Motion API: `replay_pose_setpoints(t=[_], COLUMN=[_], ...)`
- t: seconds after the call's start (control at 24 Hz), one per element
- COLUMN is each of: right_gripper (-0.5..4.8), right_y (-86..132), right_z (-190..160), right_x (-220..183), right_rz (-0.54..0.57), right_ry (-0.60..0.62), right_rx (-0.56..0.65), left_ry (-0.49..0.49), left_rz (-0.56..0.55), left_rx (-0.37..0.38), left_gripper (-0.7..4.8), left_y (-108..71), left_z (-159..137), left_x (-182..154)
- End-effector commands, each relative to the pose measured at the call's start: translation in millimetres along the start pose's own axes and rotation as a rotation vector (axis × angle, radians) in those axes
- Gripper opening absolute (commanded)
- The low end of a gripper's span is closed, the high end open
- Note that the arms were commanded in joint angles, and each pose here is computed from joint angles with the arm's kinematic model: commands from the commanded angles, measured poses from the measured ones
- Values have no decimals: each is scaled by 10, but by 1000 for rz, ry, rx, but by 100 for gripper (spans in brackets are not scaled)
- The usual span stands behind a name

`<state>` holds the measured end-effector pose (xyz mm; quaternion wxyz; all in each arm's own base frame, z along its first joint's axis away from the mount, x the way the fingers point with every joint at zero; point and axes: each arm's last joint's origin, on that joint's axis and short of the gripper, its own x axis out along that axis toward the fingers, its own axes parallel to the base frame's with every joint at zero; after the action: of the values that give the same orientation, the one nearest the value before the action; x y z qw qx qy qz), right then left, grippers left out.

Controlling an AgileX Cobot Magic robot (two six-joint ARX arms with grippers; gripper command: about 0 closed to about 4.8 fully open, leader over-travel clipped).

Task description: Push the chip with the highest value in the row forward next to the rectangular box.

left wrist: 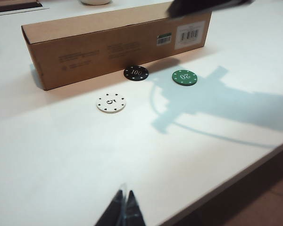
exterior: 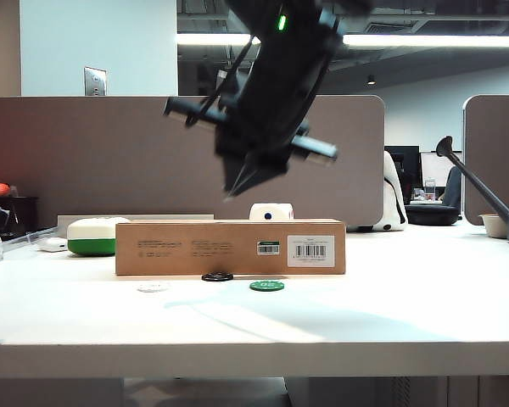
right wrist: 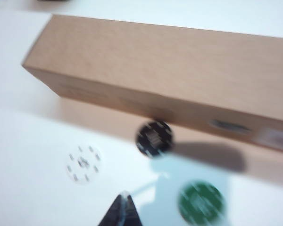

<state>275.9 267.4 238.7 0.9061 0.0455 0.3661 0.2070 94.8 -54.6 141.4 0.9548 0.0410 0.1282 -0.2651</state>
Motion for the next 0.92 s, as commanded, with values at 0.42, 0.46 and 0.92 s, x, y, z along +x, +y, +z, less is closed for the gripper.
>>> replay_pose_setpoints(t=[0.42, 0.46, 0.92], right_gripper=[-8, -8, 1], right_y=[108, 83, -425], right_z=[-731, -833, -1467], right_x=[-1083, -1248, -2200], right_rz=[-72, -96, -77], right_ry=[21, -37, -369], right_rx=[-156, -152, -123], left_ry=[-27, -34, -229], left_rz=[4, 9, 341], left_rx=[-3, -6, -49], left_gripper=[-5, -5, -5], left_y=[5, 17, 341], left_z=[33, 38, 152], left_x=[-13, -18, -227])
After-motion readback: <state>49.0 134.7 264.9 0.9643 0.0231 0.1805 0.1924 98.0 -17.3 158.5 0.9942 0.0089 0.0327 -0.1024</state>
